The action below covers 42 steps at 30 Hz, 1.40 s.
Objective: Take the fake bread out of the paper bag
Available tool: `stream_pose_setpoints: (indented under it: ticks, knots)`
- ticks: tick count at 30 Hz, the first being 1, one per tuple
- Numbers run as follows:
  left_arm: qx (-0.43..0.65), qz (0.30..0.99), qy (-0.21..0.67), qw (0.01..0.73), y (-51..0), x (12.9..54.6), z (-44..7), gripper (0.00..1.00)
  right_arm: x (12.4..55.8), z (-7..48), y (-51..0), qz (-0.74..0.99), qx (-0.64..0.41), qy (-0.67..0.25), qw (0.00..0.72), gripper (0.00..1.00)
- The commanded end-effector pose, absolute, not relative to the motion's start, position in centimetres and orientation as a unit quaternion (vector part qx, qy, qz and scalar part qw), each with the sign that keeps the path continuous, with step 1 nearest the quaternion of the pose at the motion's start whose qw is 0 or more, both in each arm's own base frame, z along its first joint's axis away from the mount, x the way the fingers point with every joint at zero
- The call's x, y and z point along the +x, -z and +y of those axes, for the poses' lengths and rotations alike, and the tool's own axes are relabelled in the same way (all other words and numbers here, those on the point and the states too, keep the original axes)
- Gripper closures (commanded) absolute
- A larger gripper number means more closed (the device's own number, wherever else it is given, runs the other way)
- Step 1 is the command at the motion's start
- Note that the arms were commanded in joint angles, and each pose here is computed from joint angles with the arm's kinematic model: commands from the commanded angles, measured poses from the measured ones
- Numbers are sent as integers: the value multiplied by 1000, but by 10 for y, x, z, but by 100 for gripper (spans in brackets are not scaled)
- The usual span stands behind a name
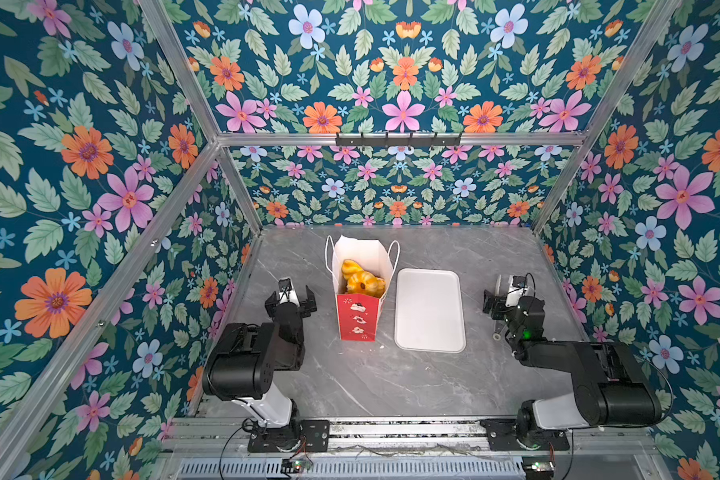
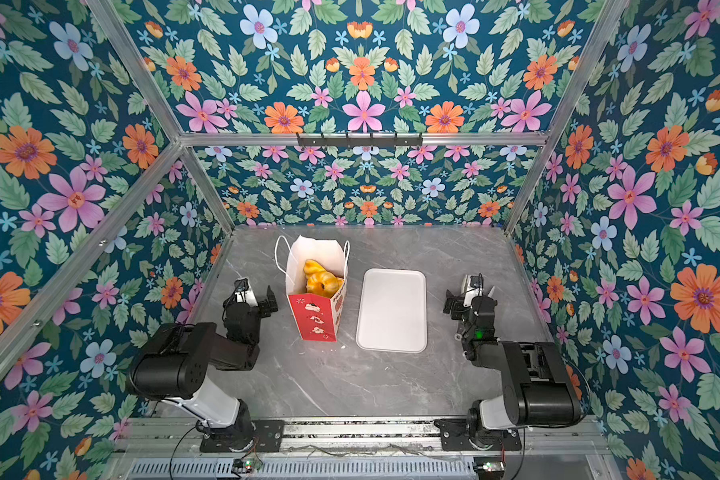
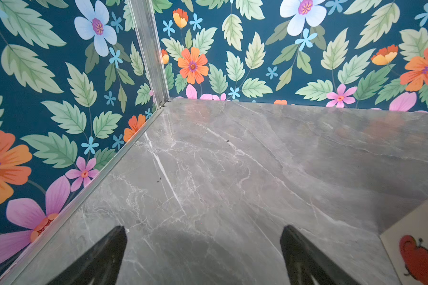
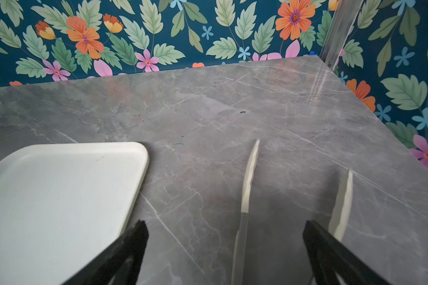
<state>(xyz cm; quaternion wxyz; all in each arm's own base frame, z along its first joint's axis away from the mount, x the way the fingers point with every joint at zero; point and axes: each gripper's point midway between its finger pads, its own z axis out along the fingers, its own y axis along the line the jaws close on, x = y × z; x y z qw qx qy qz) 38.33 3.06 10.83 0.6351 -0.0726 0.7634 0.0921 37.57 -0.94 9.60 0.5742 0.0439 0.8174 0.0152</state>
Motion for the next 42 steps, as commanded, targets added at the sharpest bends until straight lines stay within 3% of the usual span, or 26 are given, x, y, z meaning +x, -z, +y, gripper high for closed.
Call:
stream_pose_setpoints:
  ticks: [1,32,34,42]
  knots:
    - [-77,753,-89,647,-116,384,31,0,376,-9,-97,817,40,-15,575,1]
    - [-78,752,-89,648,-116,384,31,0,377,-10,-98,817,42,-14,575,1]
    - [-92,746,-97,652,-121,381,36,5,376,-11,-98,816,43,-10,577,1]
    - [-132,735,-121,654,-154,373,51,5,377,-9,-124,823,44,10,566,1]
